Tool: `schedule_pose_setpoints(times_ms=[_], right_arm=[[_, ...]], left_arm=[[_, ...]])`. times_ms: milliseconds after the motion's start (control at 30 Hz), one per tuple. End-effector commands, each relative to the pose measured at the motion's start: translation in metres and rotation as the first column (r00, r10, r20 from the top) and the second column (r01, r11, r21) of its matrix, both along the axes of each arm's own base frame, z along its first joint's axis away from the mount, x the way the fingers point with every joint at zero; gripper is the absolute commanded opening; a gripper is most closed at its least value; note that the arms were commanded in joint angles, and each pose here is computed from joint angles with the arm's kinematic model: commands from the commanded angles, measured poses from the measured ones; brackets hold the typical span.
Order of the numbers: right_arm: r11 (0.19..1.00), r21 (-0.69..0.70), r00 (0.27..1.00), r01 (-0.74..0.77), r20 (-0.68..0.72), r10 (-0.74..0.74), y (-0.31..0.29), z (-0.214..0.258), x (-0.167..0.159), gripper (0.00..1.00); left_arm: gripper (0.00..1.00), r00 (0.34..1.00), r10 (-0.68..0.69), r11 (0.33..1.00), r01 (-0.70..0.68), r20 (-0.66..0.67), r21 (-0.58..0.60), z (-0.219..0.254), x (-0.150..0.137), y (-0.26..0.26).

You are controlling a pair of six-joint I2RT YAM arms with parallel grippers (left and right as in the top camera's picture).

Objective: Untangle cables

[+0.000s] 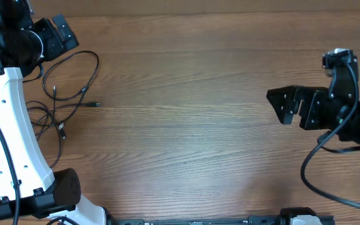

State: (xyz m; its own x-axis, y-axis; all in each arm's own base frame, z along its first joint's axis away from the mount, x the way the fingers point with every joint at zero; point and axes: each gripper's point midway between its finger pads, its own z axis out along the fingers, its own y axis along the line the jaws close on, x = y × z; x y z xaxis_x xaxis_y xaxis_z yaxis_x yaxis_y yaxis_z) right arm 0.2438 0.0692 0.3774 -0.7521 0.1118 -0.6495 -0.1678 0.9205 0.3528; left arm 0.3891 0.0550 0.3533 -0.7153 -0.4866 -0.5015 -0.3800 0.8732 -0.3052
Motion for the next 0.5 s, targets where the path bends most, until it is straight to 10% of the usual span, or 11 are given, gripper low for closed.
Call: schedule_pose_setpoints(times_ms=[0, 467], right_arm=[[0.998, -0.056, 0.999, 0.036, 0.025, -0.035, -0.01, 0.003, 0.001, 1.0], [0.969, -0.175, 0.945, 0.173, 0.308, -0.113, -0.039, 0.021, 0.051, 1.0]], left_arm=[[1.0, 1.0, 0.005, 1.0, -0.005, -0.001, -0.014, -0.001, 0.003, -0.001], [1.0, 1.0, 0.005, 1.0, -0.005, 0.0, -0.014, -0.001, 0.003, -0.001]])
